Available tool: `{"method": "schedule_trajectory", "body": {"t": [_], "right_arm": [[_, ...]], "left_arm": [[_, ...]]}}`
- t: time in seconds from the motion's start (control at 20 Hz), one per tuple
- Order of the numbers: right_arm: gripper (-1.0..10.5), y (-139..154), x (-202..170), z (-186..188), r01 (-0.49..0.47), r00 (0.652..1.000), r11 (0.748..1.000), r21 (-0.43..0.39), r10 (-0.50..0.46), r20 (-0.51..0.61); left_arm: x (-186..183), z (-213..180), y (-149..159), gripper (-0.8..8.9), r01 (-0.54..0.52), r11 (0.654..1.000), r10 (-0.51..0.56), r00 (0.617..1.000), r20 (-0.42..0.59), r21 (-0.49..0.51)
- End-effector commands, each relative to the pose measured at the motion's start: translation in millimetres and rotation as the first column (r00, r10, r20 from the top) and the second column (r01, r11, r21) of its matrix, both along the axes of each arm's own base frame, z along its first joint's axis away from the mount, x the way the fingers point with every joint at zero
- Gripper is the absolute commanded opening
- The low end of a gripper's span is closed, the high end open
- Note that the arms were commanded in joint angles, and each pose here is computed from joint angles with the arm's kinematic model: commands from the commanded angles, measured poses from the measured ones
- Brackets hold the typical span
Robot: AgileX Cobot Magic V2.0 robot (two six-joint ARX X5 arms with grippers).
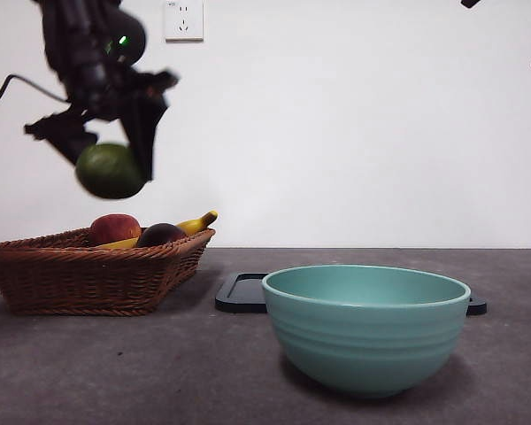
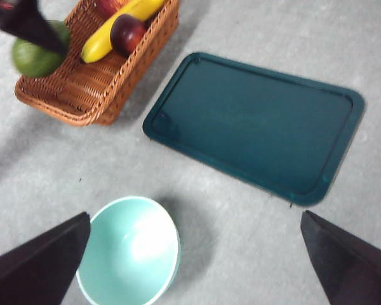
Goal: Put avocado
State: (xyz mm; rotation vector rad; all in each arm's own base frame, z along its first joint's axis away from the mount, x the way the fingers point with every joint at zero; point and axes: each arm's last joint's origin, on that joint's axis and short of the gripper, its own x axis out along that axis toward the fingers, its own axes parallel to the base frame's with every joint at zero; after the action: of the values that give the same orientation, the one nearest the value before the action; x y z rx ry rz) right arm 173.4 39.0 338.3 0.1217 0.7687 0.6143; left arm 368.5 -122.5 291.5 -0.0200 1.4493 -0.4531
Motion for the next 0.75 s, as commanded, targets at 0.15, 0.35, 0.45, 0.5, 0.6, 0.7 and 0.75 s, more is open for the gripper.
{"method": "schedule_trajectory", "body": {"t": [0.15,0.35,0.45,0.5,0.6,0.7,0.75], "right_arm": [[6.4,0.4,-1.1,4.5,0.007,1.000,1.000,0.008,-0.007,-0.011],[6.4,0.3,-1.4,4.7,0.021,1.000,1.000,0.020,-0.020,-0.024],[6.4,0.2,-1.4,5.8,0.038,0.999,0.999,0.030,-0.037,-0.033],[6.4,0.0,-1.4,6.1,0.051,0.998,0.998,0.027,-0.050,-0.035],[6.4,-1.2,-1.4,6.6,0.097,0.995,0.995,0.009,-0.097,-0.037],[6.4,-2.8,-3.0,7.6,0.136,0.990,0.991,-0.019,-0.136,-0.030],[6.4,-3.9,-4.2,8.3,0.164,0.986,0.986,-0.036,-0.165,-0.020]], "left_arm": [[-41.0,29.4,-55.8,2.04,0.198,0.980,-0.196,0.979,0.055,-0.030],[-84.0,26.8,-114.6,2.04,0.383,0.924,-0.382,0.923,0.036,-0.019],[-106.1,15.7,-141.5,2.04,0.449,0.893,-0.449,0.893,0.027,-0.009],[-112.5,10.5,-150.0,2.04,0.449,0.893,-0.449,0.893,0.025,-0.014],[-122.9,-0.2,-166.0,2.04,0.439,0.898,-0.438,0.899,0.036,-0.031],[-129.6,-9.0,-175.7,2.04,0.422,0.906,-0.421,0.907,0.034,-0.042],[-131.5,-12.1,-180.5,2.04,0.412,0.910,-0.411,0.911,0.030,-0.045]]}}
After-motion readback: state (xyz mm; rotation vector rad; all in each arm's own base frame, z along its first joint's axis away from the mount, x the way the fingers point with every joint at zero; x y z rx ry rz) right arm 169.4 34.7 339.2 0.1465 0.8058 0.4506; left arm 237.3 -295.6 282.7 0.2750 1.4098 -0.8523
